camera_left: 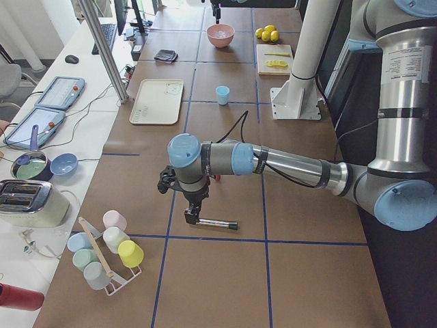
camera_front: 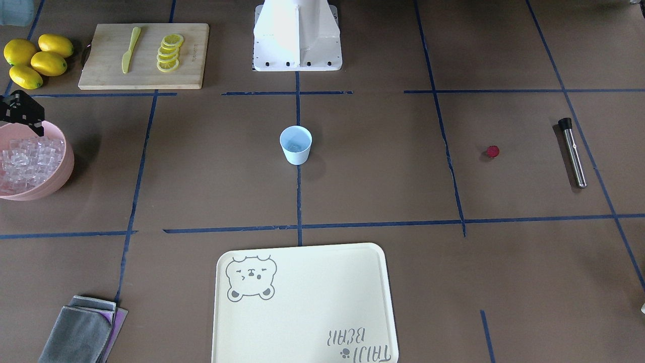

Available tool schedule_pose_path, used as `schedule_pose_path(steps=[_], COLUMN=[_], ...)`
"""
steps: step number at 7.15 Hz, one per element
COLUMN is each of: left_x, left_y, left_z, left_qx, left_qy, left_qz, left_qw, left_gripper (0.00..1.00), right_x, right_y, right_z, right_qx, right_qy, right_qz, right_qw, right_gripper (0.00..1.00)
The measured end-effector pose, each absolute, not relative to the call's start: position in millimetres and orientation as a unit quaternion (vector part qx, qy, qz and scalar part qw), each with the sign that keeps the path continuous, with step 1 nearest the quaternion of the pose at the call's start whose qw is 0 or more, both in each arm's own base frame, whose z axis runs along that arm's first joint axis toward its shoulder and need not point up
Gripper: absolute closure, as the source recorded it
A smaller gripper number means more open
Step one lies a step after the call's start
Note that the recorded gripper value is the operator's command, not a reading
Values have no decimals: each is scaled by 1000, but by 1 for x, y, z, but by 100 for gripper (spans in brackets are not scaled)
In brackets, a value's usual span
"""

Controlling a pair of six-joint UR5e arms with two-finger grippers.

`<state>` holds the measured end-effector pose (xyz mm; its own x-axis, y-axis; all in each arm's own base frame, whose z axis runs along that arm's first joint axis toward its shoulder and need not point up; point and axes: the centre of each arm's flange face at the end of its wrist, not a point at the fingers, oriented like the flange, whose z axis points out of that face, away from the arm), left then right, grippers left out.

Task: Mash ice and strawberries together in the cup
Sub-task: 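Move the right gripper back over the pink bowl, then lower the right gripper into the bowl and grasp a third ice cube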

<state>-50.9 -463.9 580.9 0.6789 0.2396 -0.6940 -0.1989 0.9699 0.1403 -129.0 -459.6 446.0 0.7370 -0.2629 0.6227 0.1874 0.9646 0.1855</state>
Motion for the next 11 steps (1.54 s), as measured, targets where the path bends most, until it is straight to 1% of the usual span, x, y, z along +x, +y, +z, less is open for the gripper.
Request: schedule_pose_path(steps=[3,5,8,9,11], left_x=[-51,-51,-51,-51,-51], left_y=[-464,-463,-457,-456,-455], left_z=[581,582,580,580,580], left_qx=[27,25,25,26,26], left_qy=[382,383,383,382,382], left_qz=[120,119,119,120,120], left_qw=[916,916,916,916,916], left_gripper=[0,0,0,0,0], right_x=[-118,-119,-129,-137,-148], right_y=[-440,-442,-443,-442,-440], right_z=[519,557,572,575,577], right_qx=[69,80,74,70,66], right_qy=[-361,-364,-365,-364,-362], right_qz=[-131,-135,-142,-148,-158], right_qw=[921,918,917,917,916], right_gripper=[2,2,6,9,18])
